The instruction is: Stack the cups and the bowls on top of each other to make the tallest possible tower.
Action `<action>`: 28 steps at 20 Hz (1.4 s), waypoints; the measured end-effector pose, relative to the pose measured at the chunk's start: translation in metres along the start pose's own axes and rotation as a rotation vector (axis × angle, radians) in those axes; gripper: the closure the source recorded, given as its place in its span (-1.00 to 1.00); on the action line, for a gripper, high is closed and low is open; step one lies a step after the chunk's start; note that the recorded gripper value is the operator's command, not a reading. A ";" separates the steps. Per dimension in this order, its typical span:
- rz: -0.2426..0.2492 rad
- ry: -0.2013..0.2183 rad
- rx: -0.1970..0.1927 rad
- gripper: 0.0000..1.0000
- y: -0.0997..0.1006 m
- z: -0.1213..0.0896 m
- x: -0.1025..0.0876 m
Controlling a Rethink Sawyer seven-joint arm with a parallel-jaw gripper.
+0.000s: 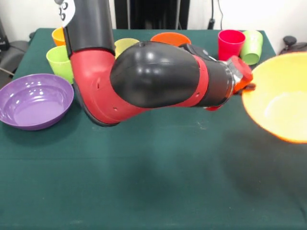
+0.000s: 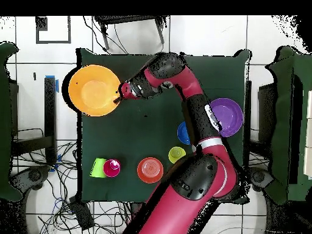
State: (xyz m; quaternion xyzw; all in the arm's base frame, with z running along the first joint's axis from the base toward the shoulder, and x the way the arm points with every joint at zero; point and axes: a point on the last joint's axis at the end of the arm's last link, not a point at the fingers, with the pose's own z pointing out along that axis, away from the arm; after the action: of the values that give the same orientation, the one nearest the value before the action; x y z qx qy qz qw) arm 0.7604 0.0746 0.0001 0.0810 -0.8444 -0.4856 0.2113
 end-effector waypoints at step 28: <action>0.225 0.264 -0.441 1.00 0.016 0.053 0.094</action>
State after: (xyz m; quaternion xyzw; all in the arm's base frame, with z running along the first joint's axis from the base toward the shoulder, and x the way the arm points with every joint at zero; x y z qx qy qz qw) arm 0.6545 0.0924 0.0169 0.0013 -0.6871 -0.6165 0.3845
